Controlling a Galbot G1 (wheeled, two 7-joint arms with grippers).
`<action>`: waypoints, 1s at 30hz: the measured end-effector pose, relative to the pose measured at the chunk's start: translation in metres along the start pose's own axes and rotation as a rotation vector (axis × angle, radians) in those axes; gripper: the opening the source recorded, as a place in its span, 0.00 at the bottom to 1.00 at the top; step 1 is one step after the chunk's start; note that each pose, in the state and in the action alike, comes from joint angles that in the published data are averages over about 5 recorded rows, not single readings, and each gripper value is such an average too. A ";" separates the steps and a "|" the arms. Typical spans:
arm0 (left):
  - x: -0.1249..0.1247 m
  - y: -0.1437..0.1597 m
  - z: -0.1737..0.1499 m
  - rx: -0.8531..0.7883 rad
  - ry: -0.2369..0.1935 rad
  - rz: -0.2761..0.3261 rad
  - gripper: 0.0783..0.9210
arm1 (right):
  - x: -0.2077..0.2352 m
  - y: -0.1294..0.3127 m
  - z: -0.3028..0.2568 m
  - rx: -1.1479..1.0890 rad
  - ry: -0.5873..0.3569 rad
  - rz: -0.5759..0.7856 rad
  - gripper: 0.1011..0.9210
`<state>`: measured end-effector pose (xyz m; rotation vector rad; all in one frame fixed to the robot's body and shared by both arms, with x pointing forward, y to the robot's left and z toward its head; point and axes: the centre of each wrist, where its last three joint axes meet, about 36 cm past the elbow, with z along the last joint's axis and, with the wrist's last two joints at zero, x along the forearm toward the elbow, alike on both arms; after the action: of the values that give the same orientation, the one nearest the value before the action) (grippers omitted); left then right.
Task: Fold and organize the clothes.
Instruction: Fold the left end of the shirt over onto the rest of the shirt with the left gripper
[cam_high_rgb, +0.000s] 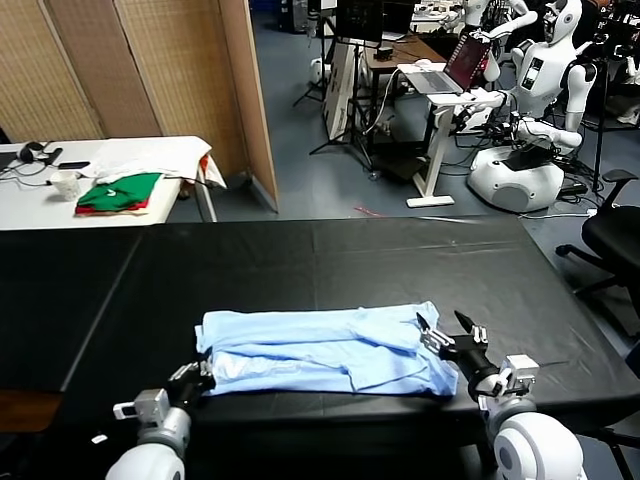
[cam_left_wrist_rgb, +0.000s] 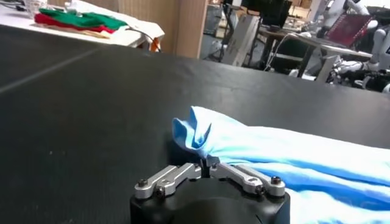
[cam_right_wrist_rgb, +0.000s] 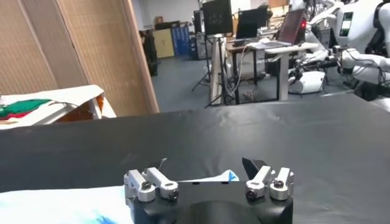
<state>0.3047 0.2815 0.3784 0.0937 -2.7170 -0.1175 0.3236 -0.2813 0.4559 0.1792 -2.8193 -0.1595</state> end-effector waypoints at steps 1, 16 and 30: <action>0.000 0.006 0.000 -0.050 -0.009 -0.019 0.11 | 0.000 0.000 0.000 -0.001 0.000 0.001 0.98; 0.006 0.058 -0.029 -0.338 -0.106 -0.096 0.11 | 0.006 0.008 0.017 -0.005 0.008 0.029 0.98; 0.015 -0.058 -0.053 0.198 -0.071 0.274 0.11 | 0.013 0.005 0.039 0.027 0.042 0.103 0.98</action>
<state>0.3151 0.2187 0.4272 -0.2297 -2.7733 0.2322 0.2983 -0.2742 0.4239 0.0419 -2.7821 -0.0934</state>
